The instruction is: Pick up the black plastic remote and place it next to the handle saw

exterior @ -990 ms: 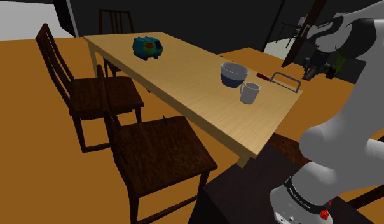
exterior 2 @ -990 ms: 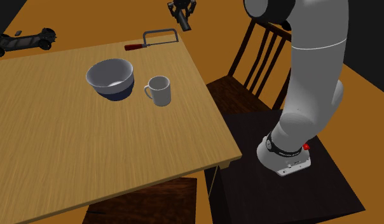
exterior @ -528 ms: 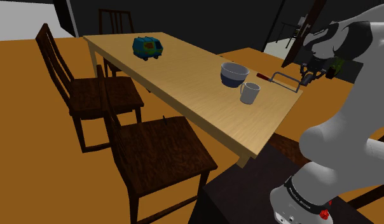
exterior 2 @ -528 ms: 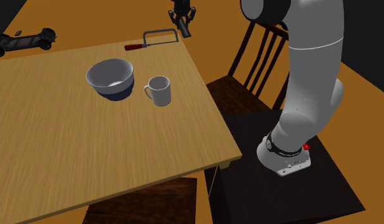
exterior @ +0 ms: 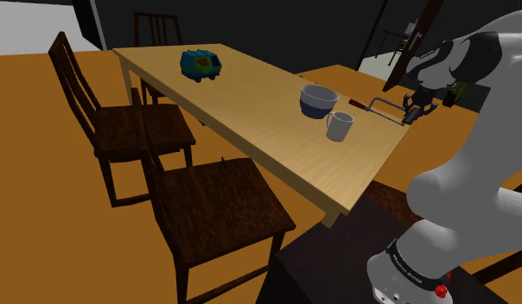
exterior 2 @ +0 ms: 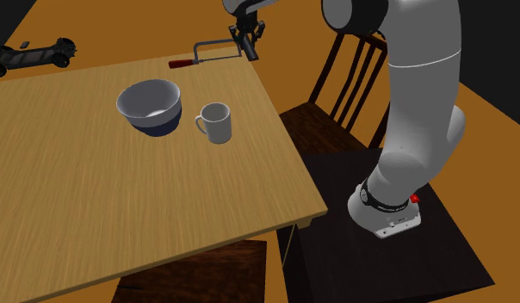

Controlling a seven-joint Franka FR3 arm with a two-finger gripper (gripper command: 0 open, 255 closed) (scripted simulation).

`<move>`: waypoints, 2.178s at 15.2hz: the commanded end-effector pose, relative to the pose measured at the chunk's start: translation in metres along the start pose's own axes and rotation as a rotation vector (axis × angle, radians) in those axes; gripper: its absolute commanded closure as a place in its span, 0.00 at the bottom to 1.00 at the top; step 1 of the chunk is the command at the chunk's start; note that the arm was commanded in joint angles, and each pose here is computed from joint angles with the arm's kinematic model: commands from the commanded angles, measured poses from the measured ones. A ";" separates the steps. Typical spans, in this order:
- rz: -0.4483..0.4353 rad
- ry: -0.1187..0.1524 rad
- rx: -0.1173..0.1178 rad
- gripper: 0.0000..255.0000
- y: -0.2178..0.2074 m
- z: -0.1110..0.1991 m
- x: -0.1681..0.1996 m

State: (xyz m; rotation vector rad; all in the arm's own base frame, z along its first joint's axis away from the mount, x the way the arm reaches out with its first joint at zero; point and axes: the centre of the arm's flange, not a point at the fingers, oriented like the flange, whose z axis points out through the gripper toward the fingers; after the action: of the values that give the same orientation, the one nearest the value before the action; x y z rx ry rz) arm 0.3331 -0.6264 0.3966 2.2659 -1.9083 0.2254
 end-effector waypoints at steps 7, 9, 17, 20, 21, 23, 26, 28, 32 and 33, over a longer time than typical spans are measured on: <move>0.000 0.001 0.000 1.00 -0.001 0.042 -0.010; 0.000 0.001 0.000 1.00 -0.001 0.052 -0.012; 0.000 0.001 0.000 1.00 -0.002 0.073 -0.017; 0.000 0.001 0.000 1.00 -0.002 0.073 -0.017; 0.000 0.001 0.000 1.00 -0.002 0.073 -0.017; 0.000 0.001 0.000 0.00 -0.002 0.073 -0.017; 0.000 0.001 0.000 0.00 -0.002 0.073 -0.017; 0.000 0.001 0.000 0.00 -0.002 0.060 -0.017; 0.000 0.001 0.000 0.00 -0.002 0.023 -0.017; 0.000 0.001 0.000 0.00 -0.002 0.023 -0.017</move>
State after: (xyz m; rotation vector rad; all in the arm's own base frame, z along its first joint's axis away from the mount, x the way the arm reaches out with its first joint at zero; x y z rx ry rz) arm 0.3328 -0.6155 0.3681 2.2654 -1.9079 0.2279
